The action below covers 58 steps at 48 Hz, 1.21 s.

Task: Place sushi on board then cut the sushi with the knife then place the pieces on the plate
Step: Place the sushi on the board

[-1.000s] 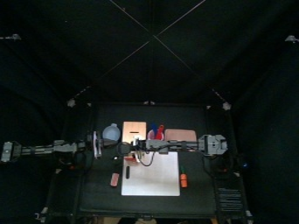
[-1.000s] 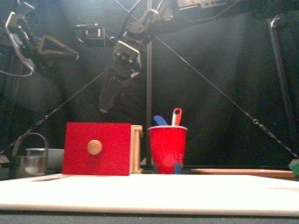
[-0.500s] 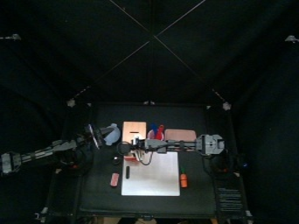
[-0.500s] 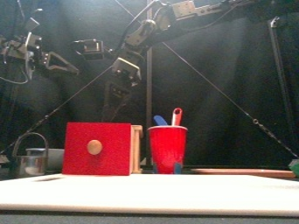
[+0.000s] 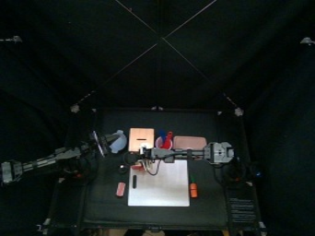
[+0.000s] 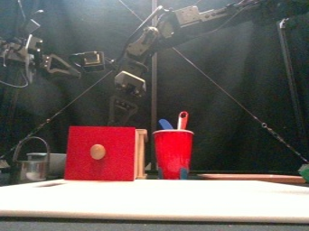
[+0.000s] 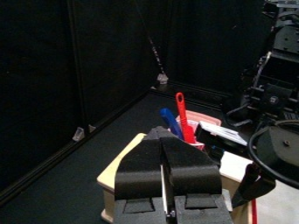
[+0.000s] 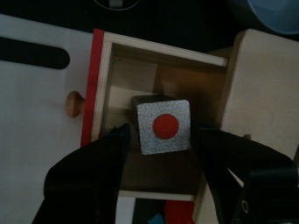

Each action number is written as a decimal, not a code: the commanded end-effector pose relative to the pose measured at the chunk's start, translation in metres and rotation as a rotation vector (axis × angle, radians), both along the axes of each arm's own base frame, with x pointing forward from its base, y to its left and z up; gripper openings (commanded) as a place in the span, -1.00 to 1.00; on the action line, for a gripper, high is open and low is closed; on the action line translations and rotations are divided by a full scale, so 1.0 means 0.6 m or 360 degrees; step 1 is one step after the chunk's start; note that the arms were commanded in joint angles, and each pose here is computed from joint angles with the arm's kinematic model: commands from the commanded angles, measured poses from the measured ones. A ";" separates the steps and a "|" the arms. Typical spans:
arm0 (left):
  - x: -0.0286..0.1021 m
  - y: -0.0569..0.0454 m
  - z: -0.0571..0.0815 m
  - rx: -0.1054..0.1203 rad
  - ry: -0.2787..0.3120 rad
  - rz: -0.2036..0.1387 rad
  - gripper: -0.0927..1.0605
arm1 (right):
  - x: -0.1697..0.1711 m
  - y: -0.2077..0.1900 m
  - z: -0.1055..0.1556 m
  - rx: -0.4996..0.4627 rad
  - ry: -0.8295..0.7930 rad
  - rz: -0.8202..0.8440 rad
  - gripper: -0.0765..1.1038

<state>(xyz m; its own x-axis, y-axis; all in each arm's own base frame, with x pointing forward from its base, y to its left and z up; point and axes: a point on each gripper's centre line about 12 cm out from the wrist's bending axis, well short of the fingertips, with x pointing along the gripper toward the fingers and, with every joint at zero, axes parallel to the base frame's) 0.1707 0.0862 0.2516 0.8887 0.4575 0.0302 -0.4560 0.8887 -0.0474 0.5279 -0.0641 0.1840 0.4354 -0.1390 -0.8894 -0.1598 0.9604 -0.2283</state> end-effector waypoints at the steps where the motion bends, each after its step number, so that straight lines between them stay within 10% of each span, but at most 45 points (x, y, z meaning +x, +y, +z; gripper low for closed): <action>1: 0.001 0.002 0.010 0.0014 -0.0028 0.0008 -0.74 | 0.006 -0.005 0.041 -0.0007 -0.0101 -0.0016 0.38; 26: -0.001 0.001 -0.001 0.0001 -0.0007 0.0009 -0.74 | -0.121 0.004 0.292 -0.0039 -0.0378 -0.0072 0.31; 42: 0.005 0.003 0.027 0.0027 -0.0071 0.0004 -0.74 | -0.247 0.068 0.179 -0.0020 -0.0076 -0.0416 0.31; 58: 0.001 0.011 0.029 0.0040 -0.0083 0.0047 -0.74 | -0.225 0.156 0.064 -0.0244 -0.0303 -0.0348 0.32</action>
<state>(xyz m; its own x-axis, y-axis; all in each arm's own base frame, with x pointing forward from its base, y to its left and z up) 0.1691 0.0901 0.2558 0.8776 0.4767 0.0501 -0.4746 0.8789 -0.0475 0.3885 0.0228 0.2148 0.4956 -0.3533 -0.7935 0.1232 0.9329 -0.3384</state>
